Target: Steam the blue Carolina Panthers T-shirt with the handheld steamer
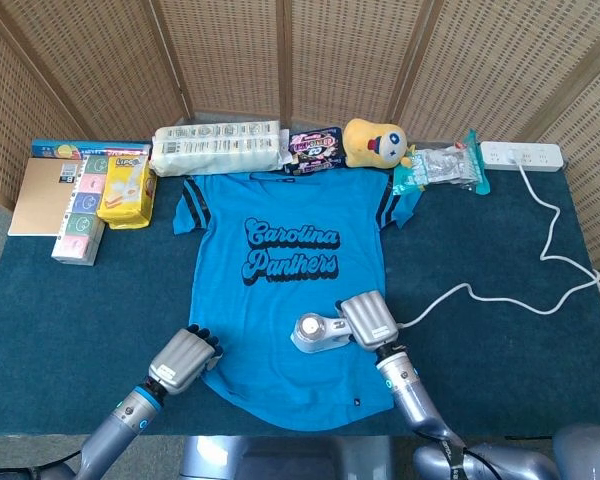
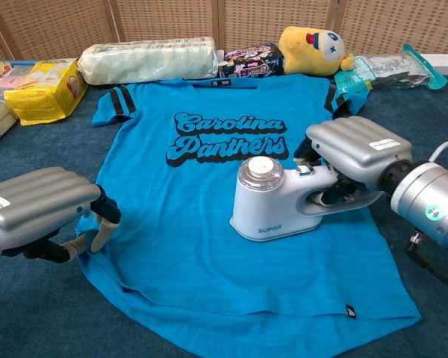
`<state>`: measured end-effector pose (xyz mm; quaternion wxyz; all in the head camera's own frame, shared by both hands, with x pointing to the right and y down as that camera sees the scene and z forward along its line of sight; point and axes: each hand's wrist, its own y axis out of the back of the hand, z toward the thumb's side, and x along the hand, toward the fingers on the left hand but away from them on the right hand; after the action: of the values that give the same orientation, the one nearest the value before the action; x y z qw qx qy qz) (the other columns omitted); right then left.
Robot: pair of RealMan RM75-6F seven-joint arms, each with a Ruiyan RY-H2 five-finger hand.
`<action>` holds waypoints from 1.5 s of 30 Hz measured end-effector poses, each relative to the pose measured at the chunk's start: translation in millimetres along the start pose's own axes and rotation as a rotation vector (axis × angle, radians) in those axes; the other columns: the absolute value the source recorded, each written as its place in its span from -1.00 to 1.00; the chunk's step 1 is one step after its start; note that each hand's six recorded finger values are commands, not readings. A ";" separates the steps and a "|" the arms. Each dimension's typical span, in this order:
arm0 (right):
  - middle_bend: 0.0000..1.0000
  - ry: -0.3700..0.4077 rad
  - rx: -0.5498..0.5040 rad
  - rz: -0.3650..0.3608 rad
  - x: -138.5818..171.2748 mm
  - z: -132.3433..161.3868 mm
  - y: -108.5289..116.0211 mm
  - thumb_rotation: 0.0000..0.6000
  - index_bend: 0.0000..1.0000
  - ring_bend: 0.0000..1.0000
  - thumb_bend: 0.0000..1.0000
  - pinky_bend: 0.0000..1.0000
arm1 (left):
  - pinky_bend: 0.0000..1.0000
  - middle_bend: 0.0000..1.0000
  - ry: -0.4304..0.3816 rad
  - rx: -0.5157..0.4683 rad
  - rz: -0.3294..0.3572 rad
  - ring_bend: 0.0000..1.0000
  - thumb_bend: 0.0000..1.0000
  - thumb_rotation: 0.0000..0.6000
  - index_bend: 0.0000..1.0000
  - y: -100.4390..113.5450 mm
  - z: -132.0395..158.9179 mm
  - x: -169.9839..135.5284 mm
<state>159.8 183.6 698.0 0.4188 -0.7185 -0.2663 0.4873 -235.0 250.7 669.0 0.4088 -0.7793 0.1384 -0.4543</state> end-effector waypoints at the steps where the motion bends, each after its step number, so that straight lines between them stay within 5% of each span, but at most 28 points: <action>1: 0.47 -0.002 0.001 0.001 0.3 -0.3 0.0 1.00 0.43 0.52 -0.33 0.44 | -0.25 0.04 -0.001 0.000 0.000 -0.21 0.11 1.00 0.28 0.0 0.3 -0.2; 21: 0.47 -0.165 0.079 -0.049 -26.7 -64.1 4.5 1.00 0.43 0.51 -0.33 0.42 | -0.25 0.04 -0.003 0.003 -0.003 -0.21 0.11 1.00 0.28 -0.4 1.4 2.2; 45: 0.47 -0.055 0.022 -0.033 -42.0 2.9 -4.9 1.00 0.43 0.51 -0.34 0.42 | -0.25 0.04 0.004 0.001 -0.006 -0.21 0.11 1.00 0.28 -2.7 -2.9 -1.4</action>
<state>141.2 153.9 721.7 0.4271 -0.6959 -0.2840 0.5027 -238.6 251.7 671.0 0.4074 -0.7787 0.1368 -0.4571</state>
